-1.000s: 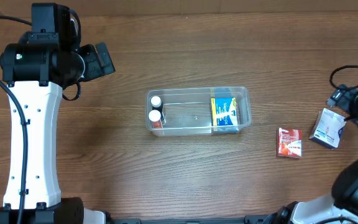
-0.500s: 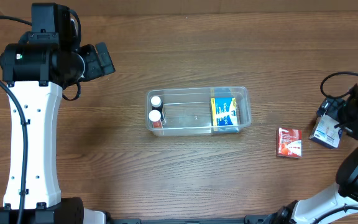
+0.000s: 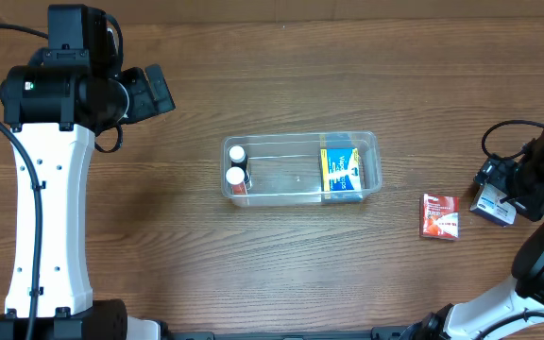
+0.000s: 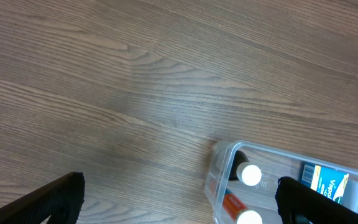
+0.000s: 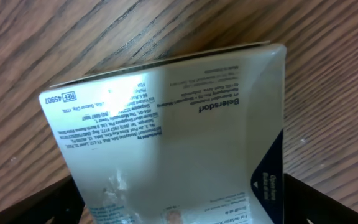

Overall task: Pack container
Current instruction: 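Move right gripper to the white box and grasp it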

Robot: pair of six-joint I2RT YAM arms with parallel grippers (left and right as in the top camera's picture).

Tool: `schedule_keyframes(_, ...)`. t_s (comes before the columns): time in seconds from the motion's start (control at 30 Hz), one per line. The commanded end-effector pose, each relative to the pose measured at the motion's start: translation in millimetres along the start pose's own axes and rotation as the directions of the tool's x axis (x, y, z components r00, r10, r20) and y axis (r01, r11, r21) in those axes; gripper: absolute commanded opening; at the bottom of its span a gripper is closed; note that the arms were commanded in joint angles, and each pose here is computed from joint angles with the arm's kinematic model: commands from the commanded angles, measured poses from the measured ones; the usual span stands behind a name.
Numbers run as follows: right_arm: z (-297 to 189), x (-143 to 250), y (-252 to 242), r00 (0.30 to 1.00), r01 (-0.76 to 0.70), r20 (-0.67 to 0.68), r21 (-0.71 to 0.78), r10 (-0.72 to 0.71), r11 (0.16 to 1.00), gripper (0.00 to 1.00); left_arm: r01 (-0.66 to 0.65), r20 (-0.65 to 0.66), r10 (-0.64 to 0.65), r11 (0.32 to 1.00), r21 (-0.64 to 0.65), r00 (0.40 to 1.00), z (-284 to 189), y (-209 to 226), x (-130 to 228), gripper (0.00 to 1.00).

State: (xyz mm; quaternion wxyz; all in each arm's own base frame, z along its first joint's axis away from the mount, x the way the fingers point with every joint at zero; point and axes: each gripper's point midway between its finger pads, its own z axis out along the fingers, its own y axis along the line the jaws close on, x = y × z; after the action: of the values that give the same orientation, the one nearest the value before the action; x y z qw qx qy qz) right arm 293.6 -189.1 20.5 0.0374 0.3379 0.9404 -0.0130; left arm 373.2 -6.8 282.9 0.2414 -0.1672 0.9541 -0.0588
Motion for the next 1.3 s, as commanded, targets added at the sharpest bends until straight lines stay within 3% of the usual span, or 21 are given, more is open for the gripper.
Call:
schedule_keyframes(0.0,2.6,1.2,1.4,1.0,0.001,-0.003,-0.013,-0.001,1.0,0.97,-0.019,-0.006,0.019,1.0,-0.011,1.0,4.4,3.0,-0.5,1.0)
schedule_keyframes(0.43,15.5,6.4,1.5,1.0,-0.002,0.005,-0.018,0.002,1.0,0.98,-0.019,-0.006,0.019,1.0,-0.011,1.0,4.4,3.0,-0.4,1.0)
schedule_keyframes(0.67,15.3,5.2,6.4,1.0,-0.002,0.009,-0.045,0.003,0.999,0.8,-0.019,-0.006,0.019,1.0,-0.011,1.0,4.4,3.0,-0.4,1.0)
schedule_keyframes(0.9,13.7,3.8,9.0,1.0,-0.006,0.011,-0.06,0.006,0.998,0.73,-0.019,-0.007,0.019,1.0,-0.012,1.0,4.4,3.0,-0.3,1.0)
schedule_keyframes(1.13,-29.4,-19.5,22.9,0.999,-0.008,0.032,-0.084,0.01,0.996,0.74,-0.03,-0.007,0.03,0.999,-0.011,1.0,4.4,3.0,-0.3,1.0)
schedule_keyframes(1.27,-78.7,-33.1,44.5,0.995,0.046,0.093,-0.105,-0.037,0.993,0.74,-0.03,-0.007,0.03,0.999,-0.011,1.0,4.4,3.0,-0.4,1.0)
